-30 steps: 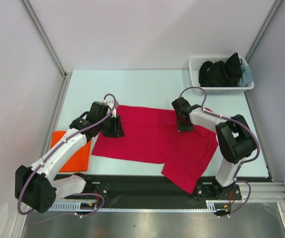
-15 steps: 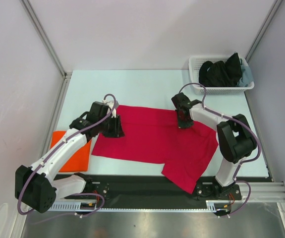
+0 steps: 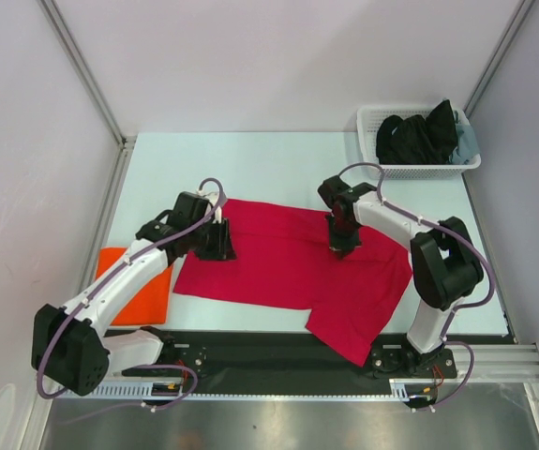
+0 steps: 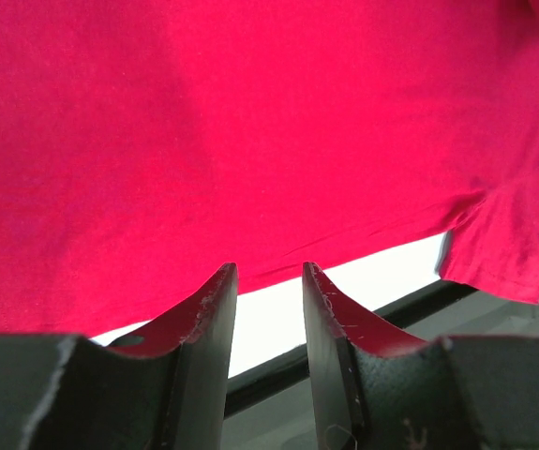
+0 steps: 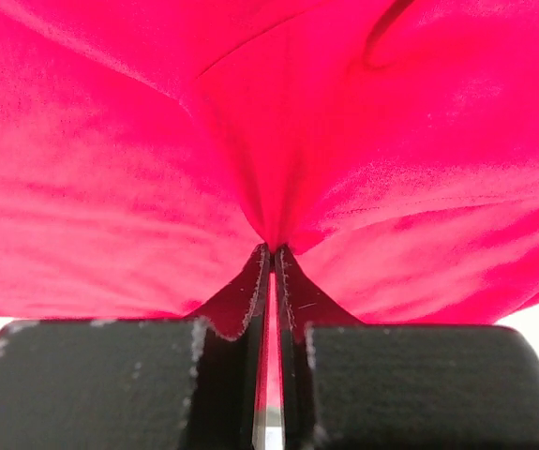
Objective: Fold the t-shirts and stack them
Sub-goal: Fold the tshirt
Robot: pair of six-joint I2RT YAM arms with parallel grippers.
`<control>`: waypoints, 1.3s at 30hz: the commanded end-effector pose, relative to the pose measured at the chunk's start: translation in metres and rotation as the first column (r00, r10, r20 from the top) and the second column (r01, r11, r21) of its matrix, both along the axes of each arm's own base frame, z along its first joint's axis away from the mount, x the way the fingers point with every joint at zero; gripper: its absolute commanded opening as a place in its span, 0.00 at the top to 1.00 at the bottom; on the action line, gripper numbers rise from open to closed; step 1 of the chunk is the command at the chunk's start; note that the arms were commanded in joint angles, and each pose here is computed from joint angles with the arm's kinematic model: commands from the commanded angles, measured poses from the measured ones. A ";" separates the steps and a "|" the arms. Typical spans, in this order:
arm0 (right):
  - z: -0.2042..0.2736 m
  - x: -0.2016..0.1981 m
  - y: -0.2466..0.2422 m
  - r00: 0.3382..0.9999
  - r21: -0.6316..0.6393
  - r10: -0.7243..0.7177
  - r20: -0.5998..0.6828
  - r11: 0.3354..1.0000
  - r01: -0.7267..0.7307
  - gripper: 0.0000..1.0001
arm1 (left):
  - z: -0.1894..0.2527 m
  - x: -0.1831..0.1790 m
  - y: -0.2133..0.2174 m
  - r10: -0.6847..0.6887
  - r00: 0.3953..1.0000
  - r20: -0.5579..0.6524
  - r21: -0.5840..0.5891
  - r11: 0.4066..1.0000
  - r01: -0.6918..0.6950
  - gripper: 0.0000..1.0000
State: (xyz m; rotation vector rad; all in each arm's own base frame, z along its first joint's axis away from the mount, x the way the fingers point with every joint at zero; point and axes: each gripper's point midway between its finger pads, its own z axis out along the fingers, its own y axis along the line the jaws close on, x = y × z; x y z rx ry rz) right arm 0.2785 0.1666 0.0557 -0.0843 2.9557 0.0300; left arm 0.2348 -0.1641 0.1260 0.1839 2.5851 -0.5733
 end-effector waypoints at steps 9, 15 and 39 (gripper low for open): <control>0.061 0.003 0.033 0.966 0.394 -0.231 0.117 0.904 0.169 0.40 | 0.011 0.042 -0.001 0.025 0.999 0.045 -0.017 1.000 -0.024 0.59; 0.075 0.090 -0.078 0.866 0.428 -0.399 0.300 0.868 0.251 0.44 | 0.012 0.084 -0.003 0.065 0.998 0.010 -0.077 0.995 -0.064 0.60; 0.009 0.018 -0.144 0.921 0.416 -0.387 0.048 0.846 0.334 0.53 | -0.036 -0.010 -0.266 -0.395 0.898 -0.194 -0.492 0.831 0.260 0.66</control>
